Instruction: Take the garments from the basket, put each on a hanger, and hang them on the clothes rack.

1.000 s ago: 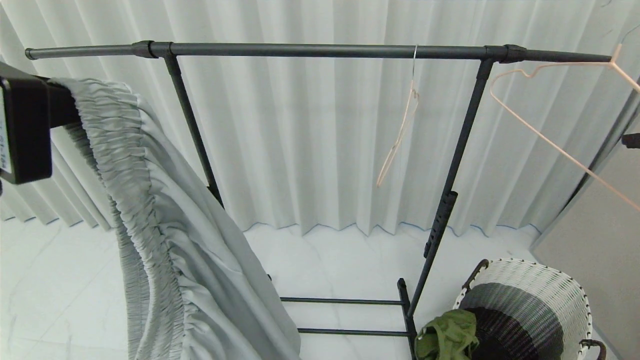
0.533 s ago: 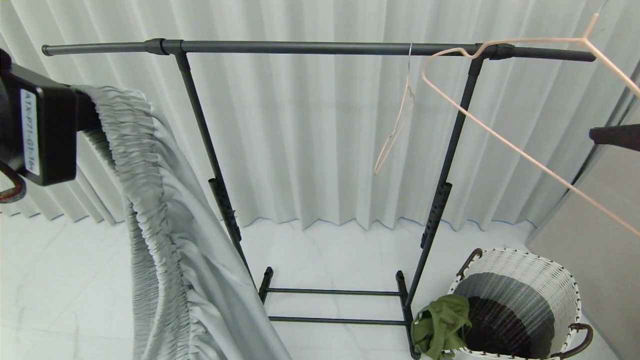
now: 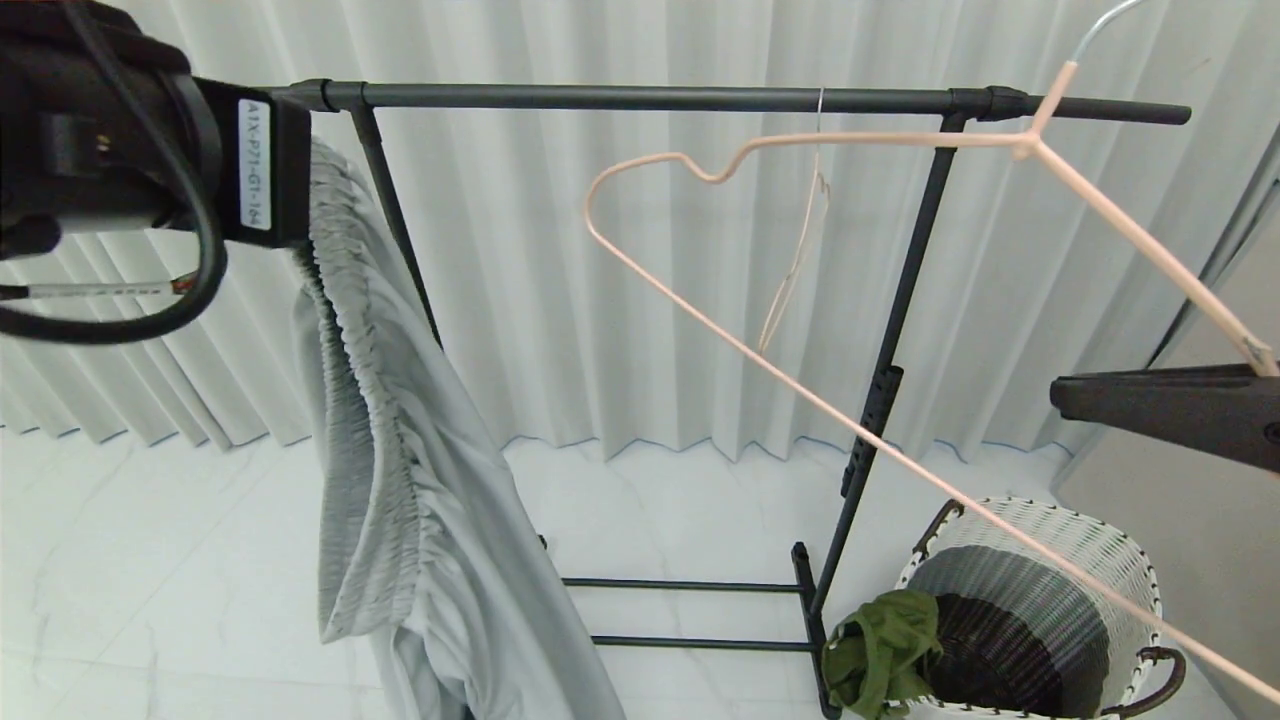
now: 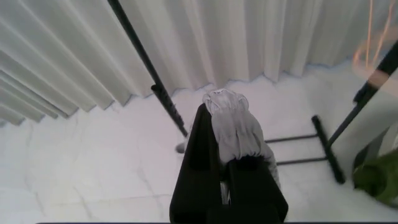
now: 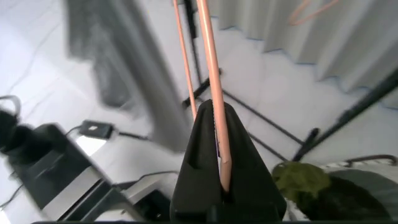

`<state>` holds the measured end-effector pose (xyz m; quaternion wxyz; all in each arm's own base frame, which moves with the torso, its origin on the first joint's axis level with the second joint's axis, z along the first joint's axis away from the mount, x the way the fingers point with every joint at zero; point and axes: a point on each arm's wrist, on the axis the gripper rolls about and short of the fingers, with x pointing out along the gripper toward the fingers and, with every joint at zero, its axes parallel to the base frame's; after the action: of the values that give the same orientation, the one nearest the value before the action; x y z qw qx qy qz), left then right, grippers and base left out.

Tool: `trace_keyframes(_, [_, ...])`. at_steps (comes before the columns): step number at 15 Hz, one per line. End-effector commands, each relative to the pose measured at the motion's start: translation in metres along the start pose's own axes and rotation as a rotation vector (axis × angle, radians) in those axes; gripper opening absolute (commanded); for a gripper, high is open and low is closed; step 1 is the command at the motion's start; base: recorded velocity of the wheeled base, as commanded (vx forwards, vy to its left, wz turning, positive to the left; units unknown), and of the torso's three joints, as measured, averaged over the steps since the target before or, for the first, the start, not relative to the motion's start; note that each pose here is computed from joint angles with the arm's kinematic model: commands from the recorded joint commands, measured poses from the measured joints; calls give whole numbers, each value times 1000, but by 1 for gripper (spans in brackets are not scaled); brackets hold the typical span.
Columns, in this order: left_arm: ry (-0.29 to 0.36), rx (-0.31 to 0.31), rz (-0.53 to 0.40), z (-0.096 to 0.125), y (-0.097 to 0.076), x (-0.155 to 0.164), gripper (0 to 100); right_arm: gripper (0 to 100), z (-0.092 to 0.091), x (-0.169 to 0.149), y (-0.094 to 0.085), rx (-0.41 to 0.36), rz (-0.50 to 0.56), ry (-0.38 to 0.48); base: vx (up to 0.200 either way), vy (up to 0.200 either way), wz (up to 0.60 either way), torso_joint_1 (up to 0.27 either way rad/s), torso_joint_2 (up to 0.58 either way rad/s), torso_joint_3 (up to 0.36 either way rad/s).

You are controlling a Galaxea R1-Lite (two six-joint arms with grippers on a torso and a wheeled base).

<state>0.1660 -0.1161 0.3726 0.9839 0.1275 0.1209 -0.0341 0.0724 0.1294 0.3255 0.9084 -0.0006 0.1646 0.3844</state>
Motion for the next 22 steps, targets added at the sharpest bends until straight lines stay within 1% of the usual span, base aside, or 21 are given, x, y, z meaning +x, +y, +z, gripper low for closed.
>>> trace_keyframes(1, [18, -43, 35, 10, -13, 27, 0, 0, -3, 6, 9, -10, 46, 29, 0, 0, 0, 0, 0, 0])
trace_keyframes(3, [25, -52, 89, 15, -16, 43, 0, 0, -3, 6, 12, -9, 106, 41, 0, 0, 0, 0, 0, 0])
trace_keyframes(4, [28, -52, 101, 16, -17, 47, 0, 0, -4, 6, 13, -10, 127, 46, 0, 0, 0, 0, 0, 0])
trace_keyframes(5, [23, -56, 104, 19, -19, 50, 0, 0, -4, 8, 14, -13, 144, 55, 0, 0, 0, 0, 0, 0])
trace_keyframes(7, [22, -58, 105, 21, -21, 54, 0, 0, -5, 12, 15, -15, 145, 62, 0, 0, 0, 0, 0, 0])
trace_keyframes(8, [20, -67, 105, 22, -23, 57, 0, 0, -5, 14, 20, -23, 166, 73, 0, 0, 0, 0, 0, 0])
trace_keyframes(11, [22, -77, 105, 22, -24, 59, 0, 0, -5, 19, 26, -27, 187, 66, 0, 0, 0, 0, 0, 0])
trace_keyframes(16, [26, -76, 106, 22, -25, 61, 0, 0, -7, 26, 29, -29, 185, 81, 0, 0, 0, 0, 0, 0])
trace_keyframes(20, [25, -76, 106, 21, -25, 59, 0, 0, -2, 50, 26, -2, 130, 43, 0, 0, 0, 0, 0, 0])
trace_keyframes(22, [24, -77, 106, 22, -25, 59, 0, 0, 0, 56, 26, 4, 121, 27, 0, 0, 0, 0, 0, 0])
